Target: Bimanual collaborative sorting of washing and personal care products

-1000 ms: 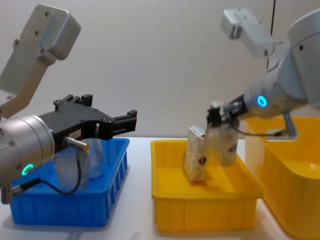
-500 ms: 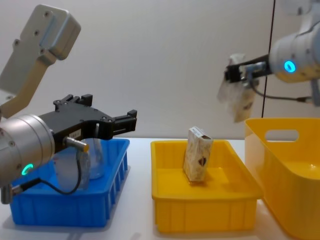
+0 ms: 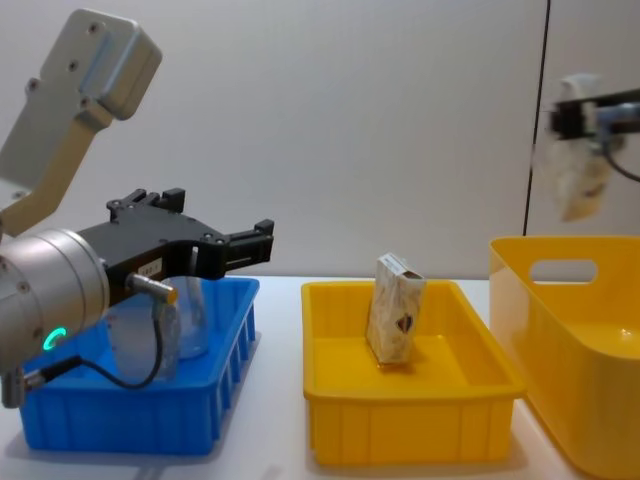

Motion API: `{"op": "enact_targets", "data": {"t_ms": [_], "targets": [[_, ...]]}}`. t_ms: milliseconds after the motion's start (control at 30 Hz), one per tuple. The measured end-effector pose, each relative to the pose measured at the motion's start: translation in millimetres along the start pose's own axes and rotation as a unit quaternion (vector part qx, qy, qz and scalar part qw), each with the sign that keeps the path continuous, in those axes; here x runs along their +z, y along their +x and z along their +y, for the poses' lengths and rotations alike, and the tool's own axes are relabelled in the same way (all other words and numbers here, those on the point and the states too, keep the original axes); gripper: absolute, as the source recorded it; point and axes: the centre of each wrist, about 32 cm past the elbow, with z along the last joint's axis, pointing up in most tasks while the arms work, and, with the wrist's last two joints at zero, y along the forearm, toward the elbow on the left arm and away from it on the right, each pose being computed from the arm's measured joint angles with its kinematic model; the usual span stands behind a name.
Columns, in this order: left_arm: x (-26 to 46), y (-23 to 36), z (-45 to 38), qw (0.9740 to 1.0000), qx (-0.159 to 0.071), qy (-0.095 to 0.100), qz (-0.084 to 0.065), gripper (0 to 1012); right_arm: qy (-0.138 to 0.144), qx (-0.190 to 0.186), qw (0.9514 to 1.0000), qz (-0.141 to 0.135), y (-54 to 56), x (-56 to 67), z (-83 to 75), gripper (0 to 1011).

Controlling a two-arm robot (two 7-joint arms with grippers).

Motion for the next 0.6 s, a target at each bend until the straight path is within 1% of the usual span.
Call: {"op": "enact_targets", "data": {"t_ms": [100, 200, 300, 333, 400, 433, 467, 500, 533, 567, 600], "targets": [[0.0, 0.0, 0.0, 1.0, 0.0, 0.0, 0.0, 1002, -0.003, -0.016, 0.9999, 0.007, 4.3, -4.8, -6.1, 278], [0.0, 0.0, 0.0, 1.0, 0.0, 0.0, 0.0, 1001, -0.009, -0.036, 0.9992, 0.015, 10.5, -12.5, -13.2, 275], [0.0, 0.0, 0.0, 1.0, 0.0, 0.0, 0.0, 1001, -0.019, -0.062, 0.9976, 0.025, 19.0, -24.8, -20.6, 282], [0.0, 0.0, 0.0, 1.0, 0.0, 0.0, 0.0, 1001, -0.019, -0.062, 0.9976, 0.025, 19.0, -24.8, -20.6, 315], [0.0, 0.0, 0.0, 1.0, 0.0, 0.0, 0.0, 1002, -0.028, -0.08, 0.9959, 0.032, 25.9, -36.3, -25.1, 388], [0.0, 0.0, 0.0, 1.0, 0.0, 0.0, 0.0, 1001, -0.03, -0.083, 0.9955, 0.033, 27.3, -38.7, -26.0, 441], [-0.1, -0.1, 0.0, 1.0, 0.0, 0.0, 0.0, 1002, -0.031, -0.087, 0.9951, 0.035, 28.7, -41.1, -26.8, 455], [-0.1, 0.0, -0.1, 1.0, 0.0, 0.0, 0.0, 1001, -0.033, -0.09, 0.9948, 0.036, 30.0, -43.4, -27.6, 503], [-0.1, 0.2, -0.1, 1.0, 0.001, 0.0, 0.001, 1001, -0.036, -0.095, 0.994, 0.04, 32.9, -48.5, -29.5, 544], [-0.3, 0.3, -0.3, 1.0, 0.002, 0.001, 0.001, 1001, -0.036, -0.097, 0.9938, 0.041, 33.7, -49.9, -30.0, 544], [-0.3, 0.4, -0.4, 1.0, 0.002, 0.001, 0.001, 1001, -0.037, -0.1, 0.9934, 0.042, 35.3, -52.4, -30.7, 588]]}}
